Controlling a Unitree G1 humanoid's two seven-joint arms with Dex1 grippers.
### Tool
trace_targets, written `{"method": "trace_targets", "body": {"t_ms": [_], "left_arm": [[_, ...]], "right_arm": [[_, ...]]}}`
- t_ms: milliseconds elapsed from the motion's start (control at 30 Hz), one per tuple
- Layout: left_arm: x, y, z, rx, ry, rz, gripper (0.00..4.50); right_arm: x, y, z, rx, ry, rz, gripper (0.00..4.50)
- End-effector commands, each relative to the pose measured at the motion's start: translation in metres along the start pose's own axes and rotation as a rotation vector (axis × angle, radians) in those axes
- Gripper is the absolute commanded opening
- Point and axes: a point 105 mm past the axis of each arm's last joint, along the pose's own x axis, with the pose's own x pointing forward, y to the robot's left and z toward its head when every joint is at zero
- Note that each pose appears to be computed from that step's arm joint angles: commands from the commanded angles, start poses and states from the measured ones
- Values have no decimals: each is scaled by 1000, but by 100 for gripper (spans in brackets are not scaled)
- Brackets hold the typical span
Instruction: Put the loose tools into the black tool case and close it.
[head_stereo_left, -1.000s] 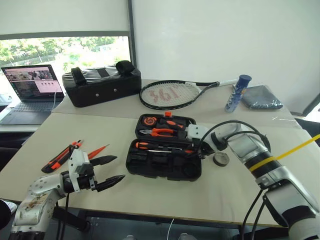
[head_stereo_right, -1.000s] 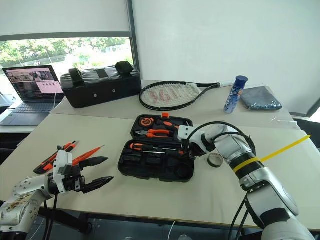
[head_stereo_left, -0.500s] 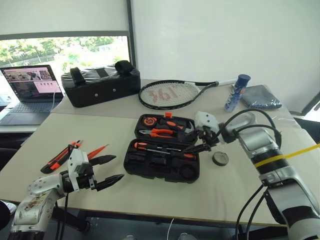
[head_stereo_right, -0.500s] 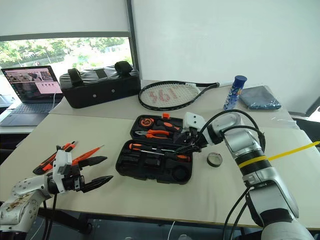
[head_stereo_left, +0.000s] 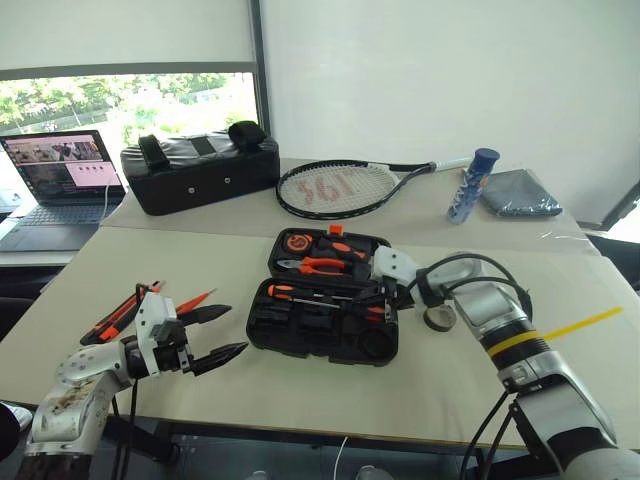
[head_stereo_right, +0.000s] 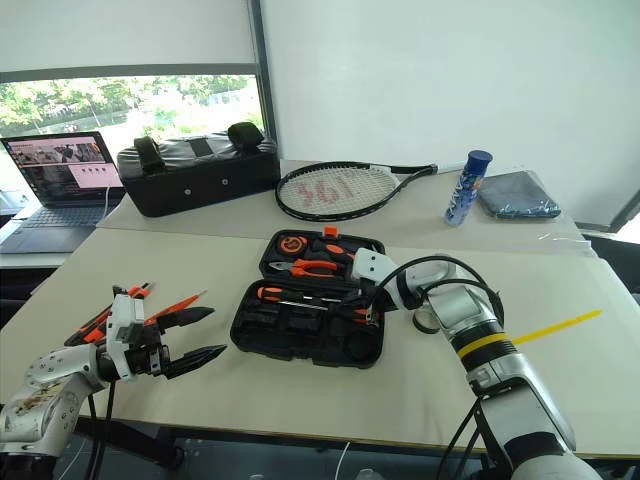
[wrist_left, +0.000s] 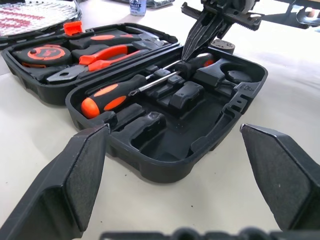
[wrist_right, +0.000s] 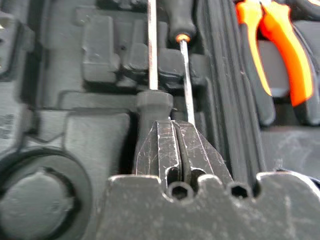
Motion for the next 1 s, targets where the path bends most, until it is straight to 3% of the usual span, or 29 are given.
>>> {"method": "trace_targets", "body": {"t_ms": [33,333,800,1000], "left_arm": [[-1,0,8,43,-7,-1,450],[-8,1,9,54,3,23,450],[-8,0,5,44,8,32,450],[-7,-1,4,40,10,25,450]], "right_arm": [[5,2,-4,-19,23,11,5],[21,14,-3,-68,21,34,5],[3,3,29,-202,-124,-98,5],[-4,9,35,-186,-136,-55,5]]}}
